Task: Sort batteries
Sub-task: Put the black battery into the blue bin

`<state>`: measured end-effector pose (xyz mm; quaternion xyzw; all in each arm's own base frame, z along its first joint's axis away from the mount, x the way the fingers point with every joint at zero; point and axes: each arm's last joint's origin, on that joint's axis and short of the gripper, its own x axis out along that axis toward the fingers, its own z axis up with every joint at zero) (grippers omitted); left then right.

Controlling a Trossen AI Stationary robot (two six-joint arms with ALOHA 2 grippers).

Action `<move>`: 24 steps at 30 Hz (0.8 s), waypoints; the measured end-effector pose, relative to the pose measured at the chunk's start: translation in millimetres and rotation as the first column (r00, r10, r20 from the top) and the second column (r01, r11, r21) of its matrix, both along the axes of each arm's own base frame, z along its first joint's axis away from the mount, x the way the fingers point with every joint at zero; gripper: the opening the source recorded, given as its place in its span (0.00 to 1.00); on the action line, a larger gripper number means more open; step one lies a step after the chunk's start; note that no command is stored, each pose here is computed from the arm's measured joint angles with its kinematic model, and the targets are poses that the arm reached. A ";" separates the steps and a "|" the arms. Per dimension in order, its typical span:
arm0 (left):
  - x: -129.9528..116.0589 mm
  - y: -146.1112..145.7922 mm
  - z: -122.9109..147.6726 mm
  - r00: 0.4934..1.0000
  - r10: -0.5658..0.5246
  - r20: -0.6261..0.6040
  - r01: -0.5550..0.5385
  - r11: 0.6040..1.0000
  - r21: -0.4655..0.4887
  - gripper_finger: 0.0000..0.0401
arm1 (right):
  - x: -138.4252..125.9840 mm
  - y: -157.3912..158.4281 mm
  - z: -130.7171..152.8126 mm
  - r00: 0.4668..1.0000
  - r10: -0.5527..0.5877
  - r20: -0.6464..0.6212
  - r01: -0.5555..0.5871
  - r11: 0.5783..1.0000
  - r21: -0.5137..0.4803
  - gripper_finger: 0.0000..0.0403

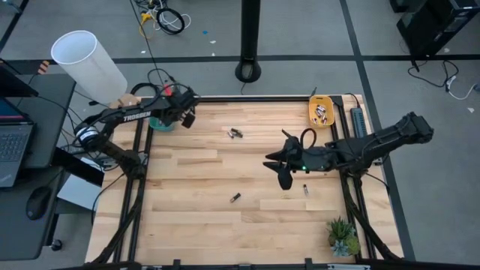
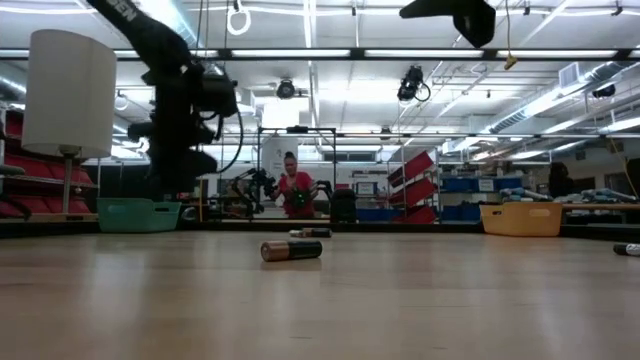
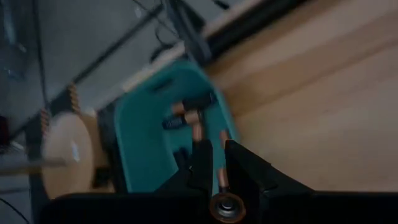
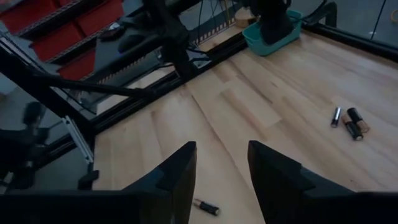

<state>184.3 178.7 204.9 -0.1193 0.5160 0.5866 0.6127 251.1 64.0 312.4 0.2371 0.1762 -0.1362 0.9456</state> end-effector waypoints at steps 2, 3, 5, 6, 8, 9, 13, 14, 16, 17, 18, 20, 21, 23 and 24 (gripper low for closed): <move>-9.4 2.2 -10.4 1.000 0.023 0.003 -0.023 0.999 -0.044 0.11 | -1.5 4.7 0.0 1.000 -0.012 0.006 0.012 1.000 0.005 0.38; -13.0 2.7 -14.2 0.999 0.034 -0.004 -0.035 0.998 -0.052 0.11 | -2.2 6.7 0.1 1.000 -0.017 0.010 0.017 1.000 0.007 0.38; -17.7 3.5 -18.8 0.998 0.055 -0.022 -0.056 0.998 -0.041 0.13 | -3.3 9.4 0.3 0.999 -0.031 0.016 0.031 1.000 0.007 0.38; -19.2 3.5 -20.5 0.998 0.061 -0.030 -0.062 0.997 -0.036 0.15 | -3.6 10.1 0.3 0.999 -0.039 0.018 0.038 0.999 0.005 0.38; -21.7 3.6 -22.7 0.997 0.066 -0.040 -0.067 0.997 -0.041 0.20 | -4.0 11.0 0.4 0.999 -0.044 0.020 0.044 0.999 0.002 0.38; -22.6 4.1 -22.9 0.997 0.069 -0.042 -0.070 0.997 -0.042 0.22 | -4.0 10.9 0.3 0.999 -0.044 0.019 0.044 0.999 0.002 0.38; -23.9 4.7 -23.1 0.996 0.073 -0.046 -0.076 0.996 -0.045 0.29 | -2.8 6.6 0.2 0.998 -0.059 0.017 0.060 0.998 -0.003 0.38; -23.5 4.6 -22.9 0.997 0.070 -0.037 -0.072 0.996 -0.056 0.31 | -2.6 5.4 0.1 0.998 -0.064 0.016 0.064 0.998 -0.003 0.38; -20.5 4.7 -21.1 0.999 0.047 0.009 -0.046 0.994 -0.098 0.32 | -2.3 3.1 -0.8 0.998 -0.068 0.005 0.068 0.998 -0.006 0.38; -17.6 4.1 -19.2 0.999 0.022 0.040 -0.017 0.992 -0.122 0.32 | -2.4 2.3 -1.8 0.998 -0.059 -0.008 0.059 0.998 -0.011 0.38; -14.4 2.6 -16.9 0.997 -0.001 0.081 0.012 0.990 -0.138 0.33 | -2.9 1.8 -3.4 0.999 -0.043 -0.030 0.042 0.999 -0.018 0.38; -2.9 -5.1 -10.3 0.980 -0.070 0.185 0.099 0.984 -0.151 0.33 | -5.6 1.0 -9.1 0.995 -0.025 -0.095 0.022 0.999 -0.030 0.38; 4.1 -11.3 -6.2 0.964 -0.114 0.238 0.152 0.977 -0.148 0.33 | -7.4 0.9 -13.9 0.992 -0.023 -0.127 0.019 0.999 -0.036 0.38; 20.0 -28.1 1.1 0.926 -0.210 0.314 0.258 0.959 -0.120 0.33 | -11.8 2.3 -27.1 0.982 -0.023 -0.188 0.017 0.999 -0.036 0.38; 28.2 -38.2 4.0 0.902 -0.262 0.343 0.314 0.944 -0.105 0.33 | -14.2 3.6 -35.2 0.977 -0.022 -0.213 0.015 0.999 -0.034 0.38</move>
